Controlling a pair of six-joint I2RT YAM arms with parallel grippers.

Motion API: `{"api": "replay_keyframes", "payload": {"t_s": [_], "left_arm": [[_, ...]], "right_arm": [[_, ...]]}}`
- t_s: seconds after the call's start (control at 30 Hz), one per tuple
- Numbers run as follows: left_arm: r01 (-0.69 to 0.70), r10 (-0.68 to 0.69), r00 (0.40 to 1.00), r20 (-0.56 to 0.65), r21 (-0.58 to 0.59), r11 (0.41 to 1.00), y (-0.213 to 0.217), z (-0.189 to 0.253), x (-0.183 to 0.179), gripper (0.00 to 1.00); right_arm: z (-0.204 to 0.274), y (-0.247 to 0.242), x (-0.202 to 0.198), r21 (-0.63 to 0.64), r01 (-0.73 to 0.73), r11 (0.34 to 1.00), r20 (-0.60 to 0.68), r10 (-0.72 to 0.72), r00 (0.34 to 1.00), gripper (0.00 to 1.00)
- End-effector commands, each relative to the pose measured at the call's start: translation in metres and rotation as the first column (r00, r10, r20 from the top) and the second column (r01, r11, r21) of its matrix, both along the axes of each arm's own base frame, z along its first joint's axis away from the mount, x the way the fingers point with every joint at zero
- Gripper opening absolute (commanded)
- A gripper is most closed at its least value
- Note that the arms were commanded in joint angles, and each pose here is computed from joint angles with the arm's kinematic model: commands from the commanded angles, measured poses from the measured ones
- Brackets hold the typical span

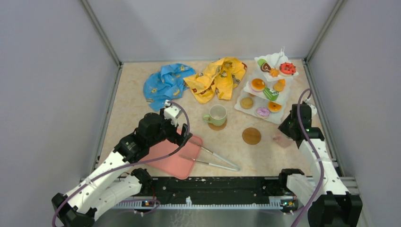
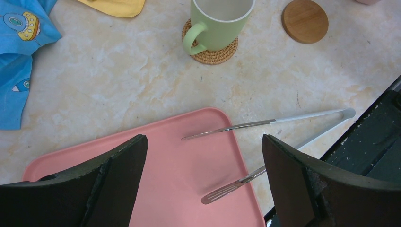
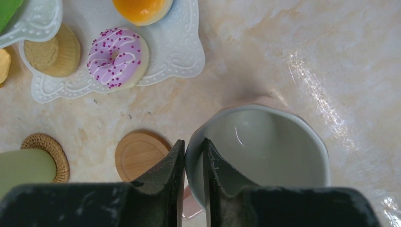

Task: Serve the afternoon tea
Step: Pick up the cup at the center of the board, then place the cup on the coaster.

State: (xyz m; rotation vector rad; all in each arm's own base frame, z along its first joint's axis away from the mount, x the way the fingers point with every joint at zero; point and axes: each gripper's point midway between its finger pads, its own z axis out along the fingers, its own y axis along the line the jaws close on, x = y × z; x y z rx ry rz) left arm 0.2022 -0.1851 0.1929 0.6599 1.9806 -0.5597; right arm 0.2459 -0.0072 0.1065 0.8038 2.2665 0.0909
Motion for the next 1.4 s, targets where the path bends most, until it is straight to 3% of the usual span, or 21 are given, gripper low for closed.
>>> {"api": "replay_keyframes", "payload": {"t_s": [0.0, 0.1, 0.53, 1.03, 1.37], "left_arm": [[0.012, -0.011, 0.999, 0.036, -0.027, 1.000, -0.003, 0.008, 0.002, 0.97], [0.012, -0.011, 0.999, 0.038, -0.029, 0.999, -0.003, 0.009, 0.002, 0.97], [0.006, -0.004, 0.999, 0.044, -0.032, 0.999, -0.002, 0.010, 0.002, 0.98], [-0.005, 0.007, 0.999, 0.049, -0.032, 0.999, 0.000, 0.011, 0.003, 0.99], [-0.079, 0.086, 0.990, 0.109, -0.063, 0.995, 0.014, 0.028, 0.006, 0.99]], "right_arm": [[-0.006, -0.005, -0.009, -0.038, 0.013, 0.999, -0.049, -0.015, 0.999, 0.12], [0.009, 0.000, -0.007, -0.074, -0.021, 0.997, -0.019, 0.020, 1.000, 0.00], [0.053, 0.043, -0.008, -0.082, -0.320, 0.944, 0.068, 0.326, 0.943, 0.00], [0.072, 0.061, -0.008, -0.169, -0.385, 0.907, 0.058, 0.399, 0.915, 0.00], [0.088, 0.102, -0.003, -0.239, -0.542, 0.806, 0.029, 0.563, 0.826, 0.00]]}}
